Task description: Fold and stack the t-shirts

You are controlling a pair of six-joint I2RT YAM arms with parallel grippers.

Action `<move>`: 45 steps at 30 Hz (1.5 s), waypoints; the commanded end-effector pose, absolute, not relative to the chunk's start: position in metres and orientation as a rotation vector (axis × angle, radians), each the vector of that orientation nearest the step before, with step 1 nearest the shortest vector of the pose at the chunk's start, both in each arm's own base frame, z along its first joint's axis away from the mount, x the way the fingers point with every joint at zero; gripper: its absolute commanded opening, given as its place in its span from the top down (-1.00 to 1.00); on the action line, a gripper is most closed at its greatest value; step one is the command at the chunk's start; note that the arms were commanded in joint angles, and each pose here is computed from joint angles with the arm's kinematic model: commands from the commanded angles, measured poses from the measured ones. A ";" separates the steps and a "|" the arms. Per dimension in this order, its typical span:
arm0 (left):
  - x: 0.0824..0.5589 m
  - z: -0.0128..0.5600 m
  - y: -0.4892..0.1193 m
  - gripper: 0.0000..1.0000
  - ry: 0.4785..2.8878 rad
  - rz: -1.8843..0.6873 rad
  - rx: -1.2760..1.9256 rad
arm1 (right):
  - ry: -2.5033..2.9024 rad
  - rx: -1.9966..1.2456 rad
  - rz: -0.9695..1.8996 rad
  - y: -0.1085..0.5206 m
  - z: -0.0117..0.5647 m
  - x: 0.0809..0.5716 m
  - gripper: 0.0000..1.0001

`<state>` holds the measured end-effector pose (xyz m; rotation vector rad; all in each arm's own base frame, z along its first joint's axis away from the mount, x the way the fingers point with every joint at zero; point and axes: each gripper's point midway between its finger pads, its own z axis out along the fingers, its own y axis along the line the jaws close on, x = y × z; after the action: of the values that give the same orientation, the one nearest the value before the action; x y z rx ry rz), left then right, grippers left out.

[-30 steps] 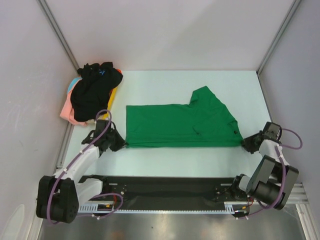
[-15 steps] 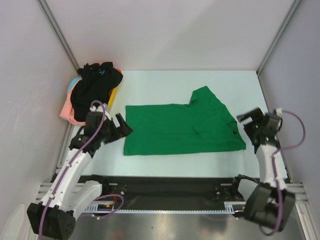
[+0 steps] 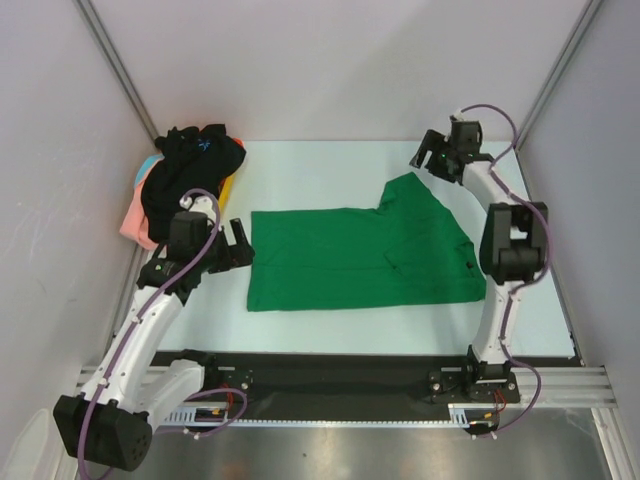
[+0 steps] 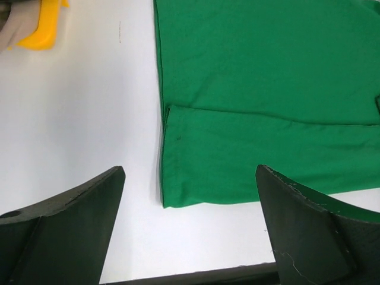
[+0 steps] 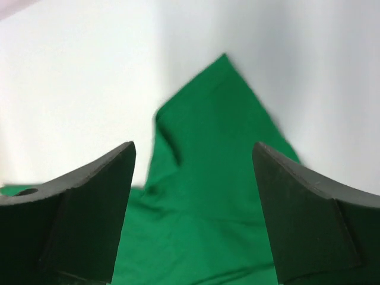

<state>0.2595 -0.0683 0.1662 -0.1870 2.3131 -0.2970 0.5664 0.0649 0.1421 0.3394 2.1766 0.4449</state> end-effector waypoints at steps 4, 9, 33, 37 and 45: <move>0.261 0.173 -0.069 -0.95 2.281 -0.298 -0.135 | 2.302 0.290 0.369 0.066 0.098 0.611 -0.64; 0.262 0.173 -0.069 -0.95 2.278 -0.303 -0.134 | 2.372 0.283 0.371 0.072 0.055 0.626 -0.61; 0.329 0.148 -0.073 -0.82 2.353 -0.273 -0.438 | 2.396 0.328 0.537 0.092 0.045 0.611 1.00; 0.377 0.112 -0.085 -0.78 2.426 -0.233 -0.476 | 2.358 0.366 0.571 0.092 0.067 0.600 1.00; 0.459 0.103 -0.090 -0.68 2.415 -0.155 -0.500 | 2.290 0.396 0.840 0.109 0.108 0.552 1.00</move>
<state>0.4174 -0.0891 0.0716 -0.4786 2.5383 -0.1684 0.5479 0.0980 0.0409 0.4504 2.4509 0.7156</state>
